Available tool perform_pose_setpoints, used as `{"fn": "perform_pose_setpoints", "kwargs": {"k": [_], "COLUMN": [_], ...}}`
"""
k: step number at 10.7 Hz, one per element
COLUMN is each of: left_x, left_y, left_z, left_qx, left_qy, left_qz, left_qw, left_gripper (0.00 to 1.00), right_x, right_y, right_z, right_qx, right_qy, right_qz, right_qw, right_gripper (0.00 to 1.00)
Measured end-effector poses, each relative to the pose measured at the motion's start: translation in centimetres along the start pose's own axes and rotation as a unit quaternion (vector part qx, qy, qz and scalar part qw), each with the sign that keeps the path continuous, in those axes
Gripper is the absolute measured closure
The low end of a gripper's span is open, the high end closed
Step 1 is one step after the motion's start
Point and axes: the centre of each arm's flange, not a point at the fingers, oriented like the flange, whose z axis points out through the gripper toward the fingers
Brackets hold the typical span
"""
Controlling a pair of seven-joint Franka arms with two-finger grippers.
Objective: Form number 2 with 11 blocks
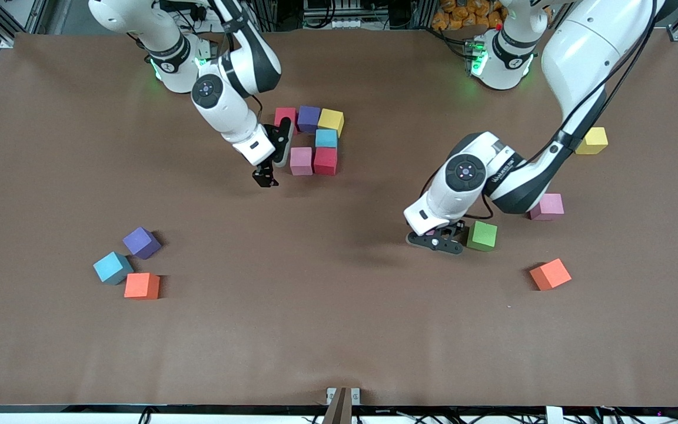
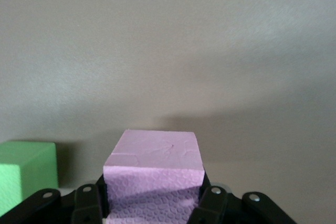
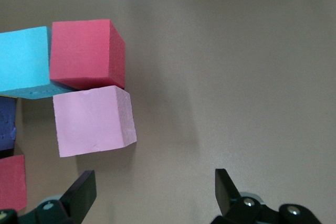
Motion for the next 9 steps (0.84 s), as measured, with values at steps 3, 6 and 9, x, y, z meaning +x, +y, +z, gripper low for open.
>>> {"fn": "perform_pose_setpoints", "kwargs": {"k": [3,6,9], "left_x": [-0.3,-0.1,-0.3], "left_y": [2.9,3.2,5.7], "left_z": [-1.0,-1.6,-2.6], "left_qx": [-0.012,-0.026,-0.036], "left_qy": [0.003,-0.003,0.0], "left_qz": [-0.055,-0.082,-0.125], "left_qw": [0.998,0.996,0.991], "left_gripper": [0.41,0.41,0.41], "right_x": [-2.8,-8.2,-16.2], "right_y": [2.8,8.1,13.6], "right_z": [-0.8,-3.0,-5.9], "right_qx": [-0.002,-0.026,-0.053], "right_qy": [-0.003,0.004,0.01], "right_qz": [0.037,0.092,0.151], "right_qw": [0.999,0.995,0.987], "right_gripper": [0.0,0.0,0.0]}}
